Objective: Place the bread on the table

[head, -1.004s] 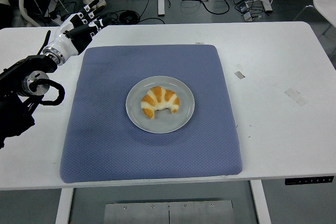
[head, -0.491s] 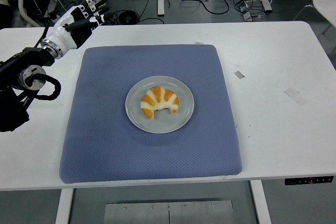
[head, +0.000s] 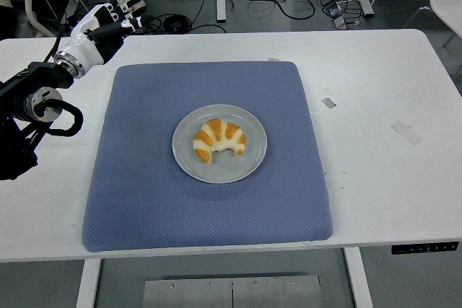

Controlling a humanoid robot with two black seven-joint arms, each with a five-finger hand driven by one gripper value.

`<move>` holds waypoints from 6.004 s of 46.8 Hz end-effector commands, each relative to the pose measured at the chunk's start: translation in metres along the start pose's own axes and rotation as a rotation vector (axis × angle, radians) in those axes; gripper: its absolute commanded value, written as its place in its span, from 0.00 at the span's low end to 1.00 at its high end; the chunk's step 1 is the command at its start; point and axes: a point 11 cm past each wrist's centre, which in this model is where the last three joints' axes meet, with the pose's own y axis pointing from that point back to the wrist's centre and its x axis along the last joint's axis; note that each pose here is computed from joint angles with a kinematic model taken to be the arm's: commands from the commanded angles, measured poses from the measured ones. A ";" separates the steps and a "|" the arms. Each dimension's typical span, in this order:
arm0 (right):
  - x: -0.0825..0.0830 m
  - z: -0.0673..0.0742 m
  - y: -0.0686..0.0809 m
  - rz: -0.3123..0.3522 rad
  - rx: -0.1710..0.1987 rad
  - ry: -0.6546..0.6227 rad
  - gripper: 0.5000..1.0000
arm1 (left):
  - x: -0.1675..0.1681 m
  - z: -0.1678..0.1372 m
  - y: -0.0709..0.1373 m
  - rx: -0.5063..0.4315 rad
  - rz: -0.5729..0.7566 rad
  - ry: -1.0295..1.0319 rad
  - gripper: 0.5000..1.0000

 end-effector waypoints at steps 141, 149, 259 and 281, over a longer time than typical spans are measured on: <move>0.000 0.000 0.000 0.000 0.000 0.000 1.00 | -0.171 -0.040 0.024 0.560 -0.581 -1.299 0.82; 0.000 0.000 0.000 0.000 0.000 0.000 1.00 | -0.170 -0.042 0.025 0.563 -0.580 -1.298 0.82; 0.000 0.000 0.000 0.000 0.000 0.000 1.00 | -0.021 0.016 0.005 0.553 -0.321 -1.280 0.00; 0.000 0.000 0.000 0.000 0.000 0.000 1.00 | -0.006 -0.015 0.003 0.585 -0.300 -1.259 0.00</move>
